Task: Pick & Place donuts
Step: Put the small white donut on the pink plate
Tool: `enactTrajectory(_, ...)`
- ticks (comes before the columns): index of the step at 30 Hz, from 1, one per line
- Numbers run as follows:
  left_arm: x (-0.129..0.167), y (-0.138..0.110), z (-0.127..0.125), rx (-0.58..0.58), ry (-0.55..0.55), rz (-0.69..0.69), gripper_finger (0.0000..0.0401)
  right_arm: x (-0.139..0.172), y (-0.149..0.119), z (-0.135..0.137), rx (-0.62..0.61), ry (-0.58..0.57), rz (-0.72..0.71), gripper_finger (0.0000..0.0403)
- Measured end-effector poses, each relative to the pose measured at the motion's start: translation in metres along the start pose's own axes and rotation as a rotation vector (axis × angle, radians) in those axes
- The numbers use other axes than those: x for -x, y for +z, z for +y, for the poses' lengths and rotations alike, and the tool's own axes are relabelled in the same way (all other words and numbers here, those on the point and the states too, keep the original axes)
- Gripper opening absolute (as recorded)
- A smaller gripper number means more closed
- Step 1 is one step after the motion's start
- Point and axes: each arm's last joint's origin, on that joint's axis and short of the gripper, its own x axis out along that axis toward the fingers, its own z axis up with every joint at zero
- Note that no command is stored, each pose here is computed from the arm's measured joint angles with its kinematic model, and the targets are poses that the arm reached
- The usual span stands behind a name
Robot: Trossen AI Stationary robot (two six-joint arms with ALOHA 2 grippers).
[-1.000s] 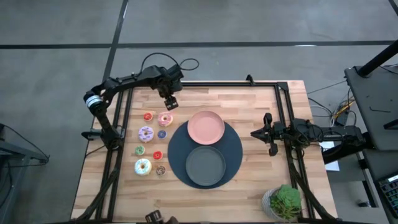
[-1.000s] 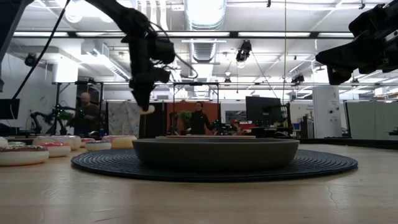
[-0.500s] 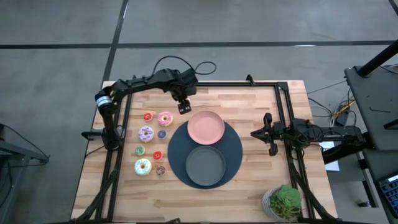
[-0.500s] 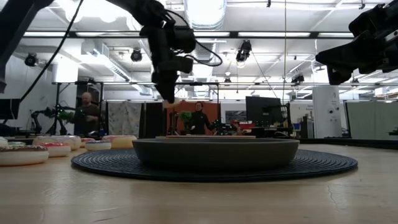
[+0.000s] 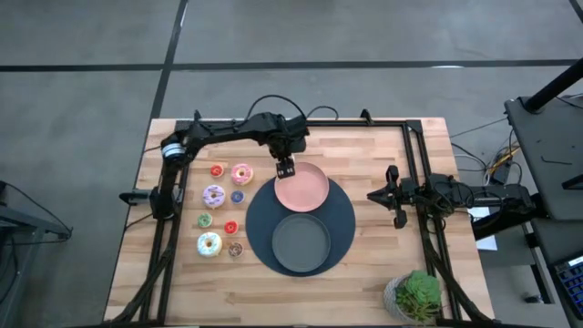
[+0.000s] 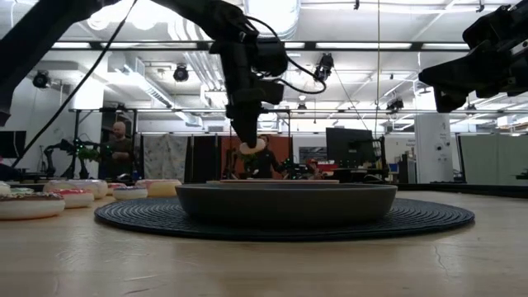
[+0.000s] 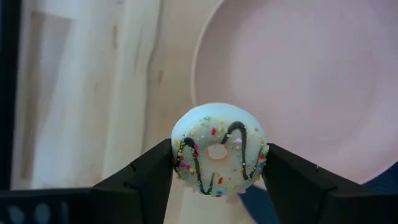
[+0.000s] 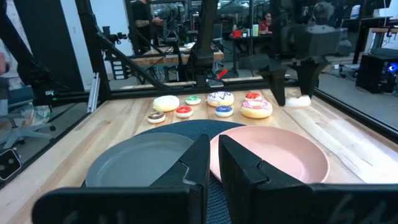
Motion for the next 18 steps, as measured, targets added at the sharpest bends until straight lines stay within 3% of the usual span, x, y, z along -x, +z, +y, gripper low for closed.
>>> enactTrajectory(18,-0.027,0.019,-0.021,-0.049,-0.055,0.013,0.0206,0.000,0.000,0.000,0.000,0.000,0.001,0.0029)
